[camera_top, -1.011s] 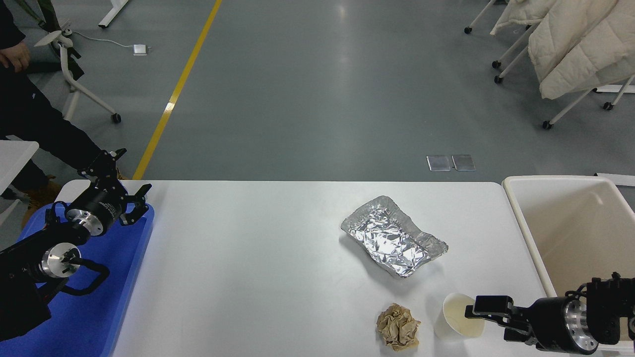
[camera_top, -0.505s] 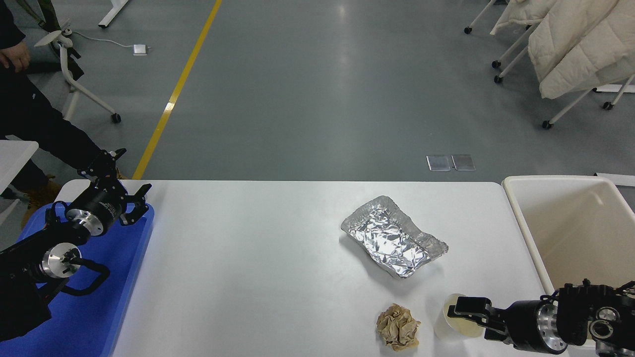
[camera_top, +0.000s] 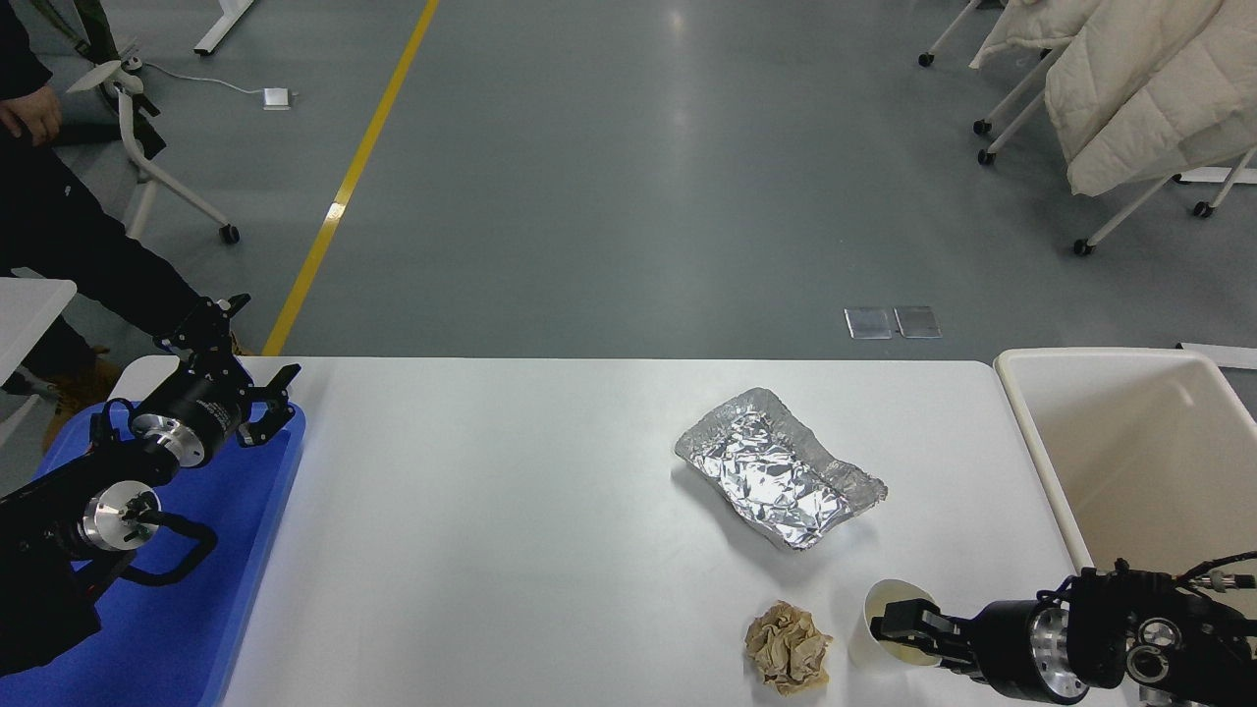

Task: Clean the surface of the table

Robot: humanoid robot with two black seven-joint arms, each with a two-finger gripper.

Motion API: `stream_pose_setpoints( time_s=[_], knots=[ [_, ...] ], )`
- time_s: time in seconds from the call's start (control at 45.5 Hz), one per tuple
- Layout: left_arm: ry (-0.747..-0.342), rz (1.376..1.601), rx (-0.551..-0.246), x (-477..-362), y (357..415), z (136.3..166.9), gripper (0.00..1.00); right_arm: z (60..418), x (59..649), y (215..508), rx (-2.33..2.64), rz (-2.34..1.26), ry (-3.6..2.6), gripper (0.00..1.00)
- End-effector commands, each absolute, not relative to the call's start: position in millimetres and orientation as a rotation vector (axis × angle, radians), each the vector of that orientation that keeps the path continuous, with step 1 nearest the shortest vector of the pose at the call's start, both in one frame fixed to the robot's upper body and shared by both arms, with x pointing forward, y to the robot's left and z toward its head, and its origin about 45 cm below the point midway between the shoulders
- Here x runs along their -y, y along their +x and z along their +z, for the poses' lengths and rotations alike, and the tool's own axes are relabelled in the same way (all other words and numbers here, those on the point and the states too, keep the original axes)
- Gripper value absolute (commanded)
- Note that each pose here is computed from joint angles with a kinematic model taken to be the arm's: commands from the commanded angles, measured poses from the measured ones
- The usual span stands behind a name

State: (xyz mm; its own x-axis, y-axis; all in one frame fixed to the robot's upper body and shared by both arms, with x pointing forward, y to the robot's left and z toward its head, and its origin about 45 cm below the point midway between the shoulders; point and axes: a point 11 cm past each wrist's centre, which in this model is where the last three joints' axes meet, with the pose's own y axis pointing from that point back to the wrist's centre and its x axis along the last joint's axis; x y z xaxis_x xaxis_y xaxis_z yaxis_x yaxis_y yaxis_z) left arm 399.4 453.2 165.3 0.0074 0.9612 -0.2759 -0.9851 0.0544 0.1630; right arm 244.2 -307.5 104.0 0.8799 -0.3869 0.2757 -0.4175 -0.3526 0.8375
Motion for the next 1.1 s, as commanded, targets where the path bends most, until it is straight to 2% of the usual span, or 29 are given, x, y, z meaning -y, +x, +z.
stream_pose_setpoints(
  time_s=[0.0,0.066,0.22,0.352,0.418,0.593,0.681,0.703,0.725,1.011,1.033,1.077],
  knots=[
    [-0.084,1.524,-0.350,-453.2,399.5,165.5,1.00,102.7,317.6,246.0,0.586,0.054,1.944,0.00],
    [-0.083,1.525,-0.351,-453.3,399.0,164.8,1.00,105.0,321.1,247.8,0.600,0.051,1.939,0.00],
    [-0.084,1.524,-0.350,-453.2,399.5,165.5,1.00,112.1,330.7,252.3,0.629,0.056,1.924,0.00],
    [-0.083,1.525,-0.351,-453.3,399.0,164.8,1.00,128.7,344.3,262.0,0.666,0.088,1.902,0.00],
    [-0.084,1.524,-0.350,-453.2,399.5,165.5,1.00,140.6,352.9,269.3,0.677,0.109,1.890,0.00],
    [-0.083,1.525,-0.351,-453.3,399.0,164.8,1.00,179.0,376.3,286.9,0.713,0.108,1.880,0.00],
    [-0.084,1.524,-0.350,-453.2,399.5,165.4,1.00,202.0,387.3,292.0,0.731,0.099,1.886,0.00],
    [-0.083,1.526,-0.351,-453.8,398.9,164.8,1.00,208.2,389.8,293.1,0.733,0.102,1.887,0.00],
    [-0.084,1.524,-0.350,-453.2,399.5,165.4,1.00,214.7,391.1,293.9,0.732,0.108,1.891,0.00],
    [-0.083,1.525,-0.351,-453.3,399.0,164.8,1.00,290.1,424.0,293.4,0.710,0.162,1.869,0.00],
    [-0.084,1.525,-0.349,-453.9,399.4,165.8,1.00,296.3,426.6,292.8,0.712,0.164,1.868,0.00],
    [-0.084,1.524,-0.350,-453.2,399.5,165.5,1.00,308.6,431.3,290.6,0.710,0.164,1.870,0.00]
  ],
)
